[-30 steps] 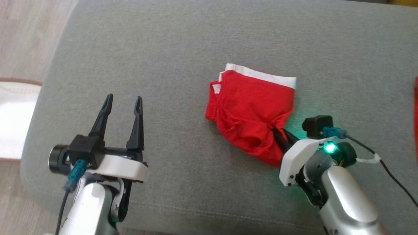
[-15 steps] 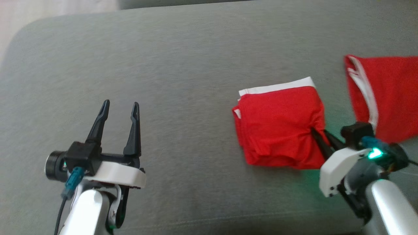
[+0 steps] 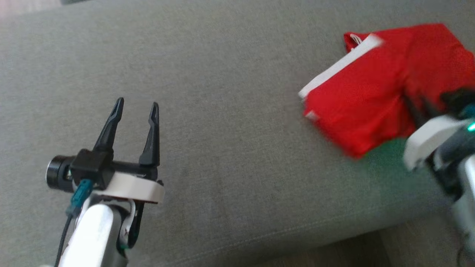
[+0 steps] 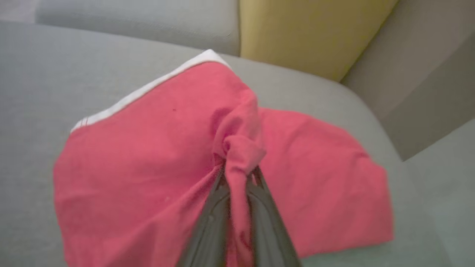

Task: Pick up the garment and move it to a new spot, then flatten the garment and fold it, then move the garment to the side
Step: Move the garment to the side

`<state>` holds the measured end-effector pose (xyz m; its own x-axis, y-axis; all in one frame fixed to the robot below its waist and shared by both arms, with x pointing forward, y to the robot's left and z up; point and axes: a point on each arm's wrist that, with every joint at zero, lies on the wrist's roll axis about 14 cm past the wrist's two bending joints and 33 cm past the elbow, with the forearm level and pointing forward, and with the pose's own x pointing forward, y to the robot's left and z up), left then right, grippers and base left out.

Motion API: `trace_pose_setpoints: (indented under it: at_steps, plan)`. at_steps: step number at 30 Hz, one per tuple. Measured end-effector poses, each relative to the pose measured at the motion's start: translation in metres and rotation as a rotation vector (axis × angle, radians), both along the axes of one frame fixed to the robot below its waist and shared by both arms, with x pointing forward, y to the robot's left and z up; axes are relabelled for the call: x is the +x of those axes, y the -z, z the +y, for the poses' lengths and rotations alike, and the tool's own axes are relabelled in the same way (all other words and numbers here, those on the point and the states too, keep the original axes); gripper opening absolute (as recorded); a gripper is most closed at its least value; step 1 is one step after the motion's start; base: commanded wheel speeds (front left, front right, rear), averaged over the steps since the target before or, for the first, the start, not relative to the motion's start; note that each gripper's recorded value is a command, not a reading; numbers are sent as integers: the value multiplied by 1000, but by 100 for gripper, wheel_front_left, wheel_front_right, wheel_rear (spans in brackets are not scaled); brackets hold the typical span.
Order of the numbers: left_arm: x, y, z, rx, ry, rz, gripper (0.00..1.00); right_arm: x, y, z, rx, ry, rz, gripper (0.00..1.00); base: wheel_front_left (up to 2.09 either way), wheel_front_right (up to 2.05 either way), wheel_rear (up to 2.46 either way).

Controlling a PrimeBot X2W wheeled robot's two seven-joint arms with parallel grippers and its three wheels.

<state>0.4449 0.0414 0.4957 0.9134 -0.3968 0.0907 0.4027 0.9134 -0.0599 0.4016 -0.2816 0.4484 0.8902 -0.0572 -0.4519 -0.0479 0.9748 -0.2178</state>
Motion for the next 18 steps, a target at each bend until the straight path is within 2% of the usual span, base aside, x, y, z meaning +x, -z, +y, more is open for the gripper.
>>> trace_pose_setpoints:
  at_steps: [4,8,18]
  plan:
    - [9,8,-16,-2,50,10,100,17,-14,-47,-38,108,-44,0,0,0,0]
    - [19,14,-28,-9,85,16,100,20,-13,-81,-31,211,-57,0,0,0,0]
    - [39,34,-53,-21,178,31,100,24,17,-128,58,426,-57,0,0,0,0]
